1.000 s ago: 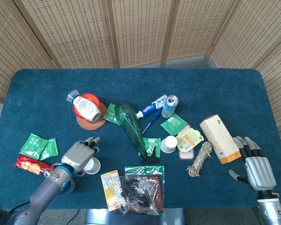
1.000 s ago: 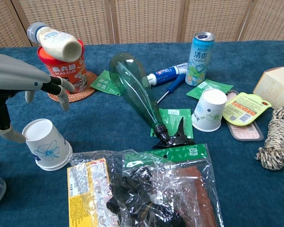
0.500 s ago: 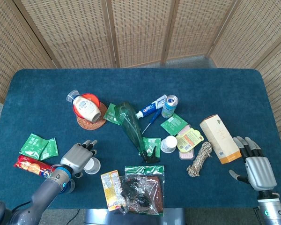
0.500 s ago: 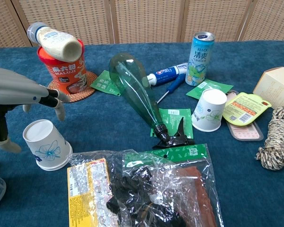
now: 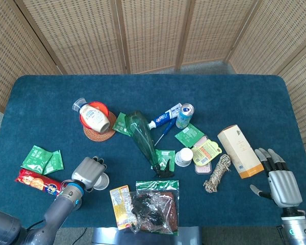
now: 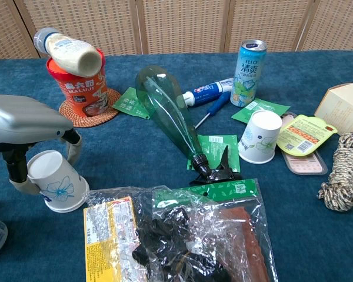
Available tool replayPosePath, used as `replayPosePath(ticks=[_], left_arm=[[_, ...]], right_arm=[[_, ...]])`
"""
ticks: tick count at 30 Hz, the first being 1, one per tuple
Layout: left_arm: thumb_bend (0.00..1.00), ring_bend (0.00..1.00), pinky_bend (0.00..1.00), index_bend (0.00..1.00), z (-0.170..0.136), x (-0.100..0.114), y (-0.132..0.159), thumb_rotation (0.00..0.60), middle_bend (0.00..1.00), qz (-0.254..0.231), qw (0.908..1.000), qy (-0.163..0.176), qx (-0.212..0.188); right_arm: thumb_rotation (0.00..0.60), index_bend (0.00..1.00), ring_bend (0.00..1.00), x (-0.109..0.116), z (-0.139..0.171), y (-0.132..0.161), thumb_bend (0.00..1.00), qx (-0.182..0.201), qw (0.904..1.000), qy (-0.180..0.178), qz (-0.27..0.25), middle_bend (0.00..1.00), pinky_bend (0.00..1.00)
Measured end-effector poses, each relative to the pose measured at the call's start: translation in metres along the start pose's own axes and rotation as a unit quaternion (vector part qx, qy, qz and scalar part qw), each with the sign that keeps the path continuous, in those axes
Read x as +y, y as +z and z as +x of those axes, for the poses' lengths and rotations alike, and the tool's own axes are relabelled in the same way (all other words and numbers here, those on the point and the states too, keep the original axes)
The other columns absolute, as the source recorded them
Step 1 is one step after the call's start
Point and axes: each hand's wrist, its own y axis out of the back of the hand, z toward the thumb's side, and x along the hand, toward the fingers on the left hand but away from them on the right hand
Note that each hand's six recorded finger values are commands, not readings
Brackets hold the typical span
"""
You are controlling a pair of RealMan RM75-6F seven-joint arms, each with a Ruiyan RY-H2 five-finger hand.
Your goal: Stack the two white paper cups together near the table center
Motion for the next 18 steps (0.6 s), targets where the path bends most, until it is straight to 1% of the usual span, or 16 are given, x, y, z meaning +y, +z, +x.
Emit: replayPosePath(ticks=[4, 9, 13, 15, 18], left_arm=[[0.27, 0.36, 0.58, 0.53, 0.002, -0.001, 0.002, 0.6, 0.44, 0.005, 0.9999, 0.005, 0.009], [0.27, 0.36, 0.58, 0.53, 0.003, 0.007, 0.0, 0.6, 0.44, -0.004, 0.9995, 0.026, 0.018], [0.27, 0.36, 0.58, 0.53, 0.003, 0.02, -0.003, 0.6, 0.44, -0.021, 0.9978, 0.059, 0.019], [0.27, 0.36, 0.58, 0.53, 0.005, 0.028, -0.006, 0.6, 0.44, -0.035, 0.996, 0.08, 0.021], [0.27, 0.36, 0.58, 0.53, 0.01, 0.038, -0.01, 0.6, 0.44, -0.05, 0.9931, 0.103, 0.028]], right_arm=[[0.6, 0.0, 0.0, 0.001, 0.0, 0.0, 0.02, 0.0, 1.0, -0.001, 0.0, 0.0, 0.17], [0.6, 0.0, 0.0, 0.001, 0.0, 0.0, 0.03, 0.0, 1.0, 0.0, -0.001, 0.0, 0.17], [0.6, 0.0, 0.0, -0.001, 0.001, 0.0, 0.03, 0.001, 1.0, 0.003, 0.001, 0.0, 0.17], [0.6, 0.0, 0.0, -0.002, 0.001, 0.001, 0.03, 0.001, 1.0, 0.005, 0.002, 0.0, 0.17], [0.6, 0.0, 0.0, -0.002, 0.001, 0.001, 0.02, 0.002, 1.0, 0.005, 0.003, 0.0, 0.17]])
